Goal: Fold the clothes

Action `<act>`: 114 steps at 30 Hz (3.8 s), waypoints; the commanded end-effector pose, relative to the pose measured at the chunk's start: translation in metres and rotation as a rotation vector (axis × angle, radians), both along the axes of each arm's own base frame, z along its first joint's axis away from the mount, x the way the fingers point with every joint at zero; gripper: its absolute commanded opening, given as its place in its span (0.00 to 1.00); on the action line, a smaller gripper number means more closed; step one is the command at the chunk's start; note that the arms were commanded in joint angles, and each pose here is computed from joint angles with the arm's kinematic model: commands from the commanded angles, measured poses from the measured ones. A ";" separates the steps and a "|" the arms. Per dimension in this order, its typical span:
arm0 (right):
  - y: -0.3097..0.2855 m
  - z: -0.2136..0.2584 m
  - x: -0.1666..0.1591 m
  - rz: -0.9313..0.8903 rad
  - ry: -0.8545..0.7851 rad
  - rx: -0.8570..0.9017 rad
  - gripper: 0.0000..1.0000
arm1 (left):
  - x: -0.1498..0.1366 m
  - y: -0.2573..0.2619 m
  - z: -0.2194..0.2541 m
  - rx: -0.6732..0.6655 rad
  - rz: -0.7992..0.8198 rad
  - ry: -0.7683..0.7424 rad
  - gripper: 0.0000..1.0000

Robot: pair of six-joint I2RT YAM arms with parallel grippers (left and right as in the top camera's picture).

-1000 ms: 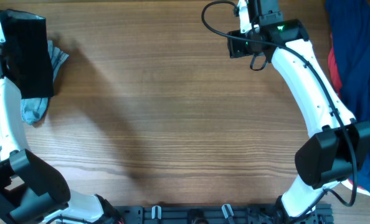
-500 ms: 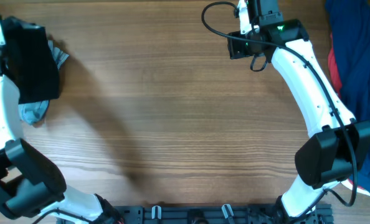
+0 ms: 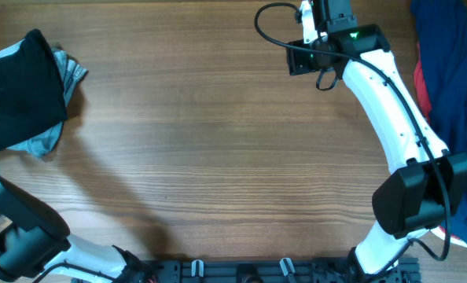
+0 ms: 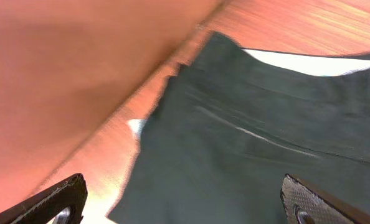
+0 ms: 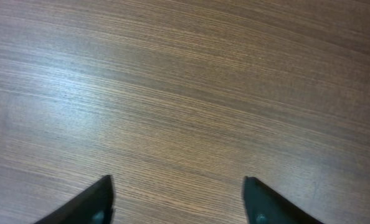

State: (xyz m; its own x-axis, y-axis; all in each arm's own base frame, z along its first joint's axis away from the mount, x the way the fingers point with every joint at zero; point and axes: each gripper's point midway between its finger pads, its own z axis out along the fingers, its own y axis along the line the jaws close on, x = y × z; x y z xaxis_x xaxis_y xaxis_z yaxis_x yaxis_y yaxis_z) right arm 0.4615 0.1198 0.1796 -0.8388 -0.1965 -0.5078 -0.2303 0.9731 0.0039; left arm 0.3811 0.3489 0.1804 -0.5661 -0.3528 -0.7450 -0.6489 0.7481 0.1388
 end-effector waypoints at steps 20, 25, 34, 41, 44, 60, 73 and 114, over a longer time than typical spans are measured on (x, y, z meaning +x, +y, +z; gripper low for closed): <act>-0.008 -0.023 -0.038 -0.256 0.264 0.226 1.00 | 0.085 -0.367 -0.028 -0.444 -0.679 0.102 1.00; -0.010 -0.021 -0.067 -0.240 0.360 0.211 1.00 | 0.007 -0.388 -0.059 -0.665 -0.651 0.403 1.00; -0.023 0.062 -0.096 -0.226 0.162 0.220 0.99 | -0.070 -0.397 -0.054 -0.779 -0.610 0.666 1.00; -0.028 0.113 -0.150 -0.193 -0.019 0.132 0.99 | -0.093 -0.408 0.004 -0.675 -0.707 0.424 1.00; -0.022 0.121 -0.178 -0.173 -0.081 0.181 1.00 | -0.114 -0.410 0.033 -0.619 -0.749 0.273 1.00; -0.048 0.086 -0.249 -0.170 -0.199 0.230 0.99 | -0.179 -0.399 0.066 -0.455 -0.803 -0.038 1.00; -0.044 0.069 -0.239 -0.175 -0.127 0.195 1.00 | -0.179 -0.399 0.066 -0.457 -0.802 -0.034 1.00; -0.079 -0.007 -0.222 -0.066 -0.946 0.241 1.00 | -0.179 -0.399 0.066 -0.457 -0.801 -0.034 1.00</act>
